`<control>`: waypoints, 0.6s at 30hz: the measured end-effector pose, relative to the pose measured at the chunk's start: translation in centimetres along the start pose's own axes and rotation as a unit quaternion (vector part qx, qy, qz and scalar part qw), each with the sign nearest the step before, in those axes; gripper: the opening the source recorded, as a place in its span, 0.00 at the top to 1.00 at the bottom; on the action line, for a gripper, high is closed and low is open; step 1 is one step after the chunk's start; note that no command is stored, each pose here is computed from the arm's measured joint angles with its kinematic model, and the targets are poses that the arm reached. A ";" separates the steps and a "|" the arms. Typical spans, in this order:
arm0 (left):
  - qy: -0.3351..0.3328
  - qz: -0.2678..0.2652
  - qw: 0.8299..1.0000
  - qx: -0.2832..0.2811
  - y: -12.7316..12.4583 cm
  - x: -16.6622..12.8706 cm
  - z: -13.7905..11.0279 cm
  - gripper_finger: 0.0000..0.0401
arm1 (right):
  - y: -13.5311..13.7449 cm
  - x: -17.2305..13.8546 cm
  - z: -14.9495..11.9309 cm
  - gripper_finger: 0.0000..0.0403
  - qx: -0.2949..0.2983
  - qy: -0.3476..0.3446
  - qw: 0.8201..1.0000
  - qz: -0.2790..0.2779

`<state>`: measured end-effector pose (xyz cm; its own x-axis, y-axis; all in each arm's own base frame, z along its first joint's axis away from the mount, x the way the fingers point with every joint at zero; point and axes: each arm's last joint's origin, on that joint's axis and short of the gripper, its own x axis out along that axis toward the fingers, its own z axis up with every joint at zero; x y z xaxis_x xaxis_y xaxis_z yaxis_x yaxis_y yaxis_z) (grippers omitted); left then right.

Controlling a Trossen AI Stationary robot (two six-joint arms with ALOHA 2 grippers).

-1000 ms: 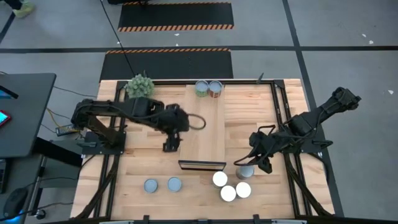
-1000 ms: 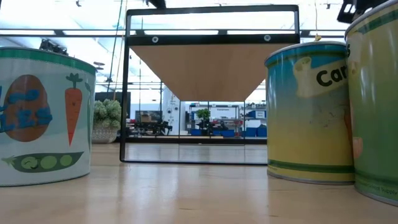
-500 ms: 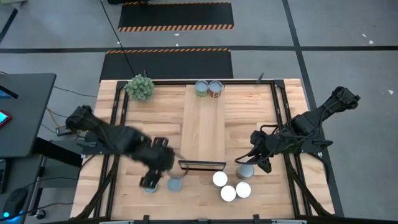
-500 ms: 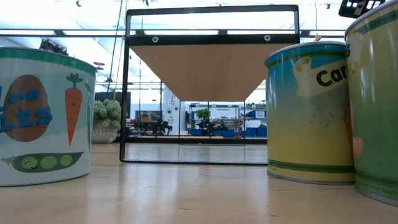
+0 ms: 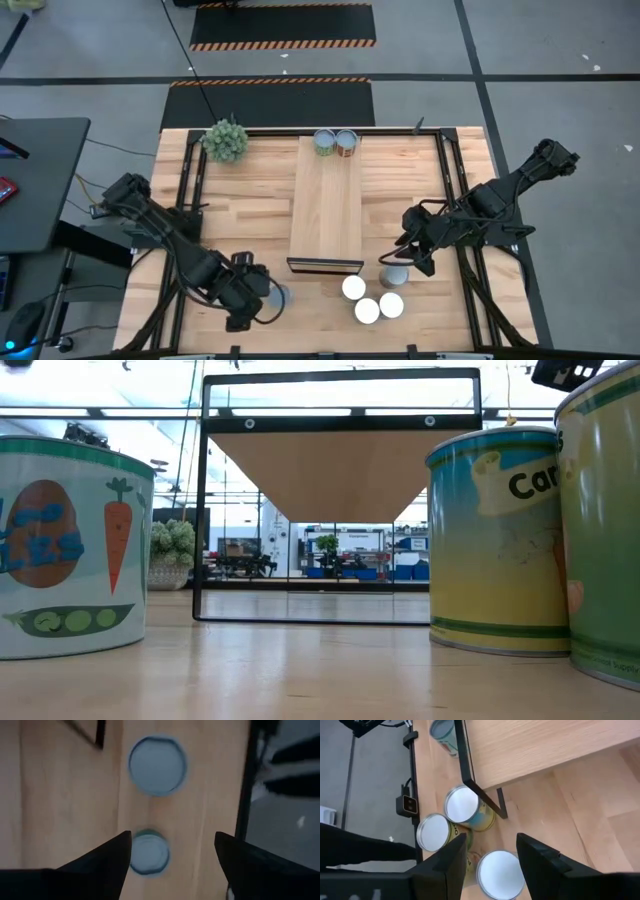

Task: Pick and place cans onto a shelf
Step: Put the large canned mixed vegetables on the shelf

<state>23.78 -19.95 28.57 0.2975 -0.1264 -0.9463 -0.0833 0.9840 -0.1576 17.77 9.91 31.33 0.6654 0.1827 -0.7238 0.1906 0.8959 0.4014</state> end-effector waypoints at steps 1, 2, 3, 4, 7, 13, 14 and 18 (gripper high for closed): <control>0.000 0.000 1.000 -0.022 0.1 0.6 -0.2 0.28 | 0.0 0.0 0.0 0.56 -0.002 0.000 1.000 0.000; 0.001 0.001 0.999 -0.043 0.2 1.3 -0.4 0.28 | 0.0 0.0 0.0 0.56 -0.003 0.000 1.000 0.000; 0.004 0.004 0.998 -0.060 0.4 2.0 -0.7 0.27 | 0.0 0.0 0.0 0.56 -0.004 0.000 1.000 0.000; 0.005 0.005 0.997 -0.073 0.6 2.7 -0.9 0.27 | 0.0 0.0 0.0 0.56 -0.004 0.000 1.000 0.000; -0.007 -0.009 0.996 -0.093 0.7 4.3 -1.3 0.24 | 0.0 0.0 0.0 0.56 -0.004 0.004 1.000 0.004; -0.056 -0.029 0.994 -0.086 1.0 6.9 -1.9 0.14 | 0.1 0.0 -0.1 0.56 -0.003 0.021 1.000 0.020; -0.062 -0.028 0.994 -0.087 1.1 7.2 -2.0 0.12 | 0.1 0.0 -0.1 0.56 -0.003 0.022 1.000 0.021; -0.092 -0.017 0.992 -0.087 1.4 7.8 -2.1 0.03 | 0.1 0.0 -0.2 0.56 -0.002 0.026 0.999 0.025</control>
<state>23.96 -19.85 20.41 0.4698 -0.1174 -0.8749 -0.2293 0.9409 -0.2494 17.68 10.10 31.31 0.6350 0.2474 -0.7318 0.1557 0.8869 0.4349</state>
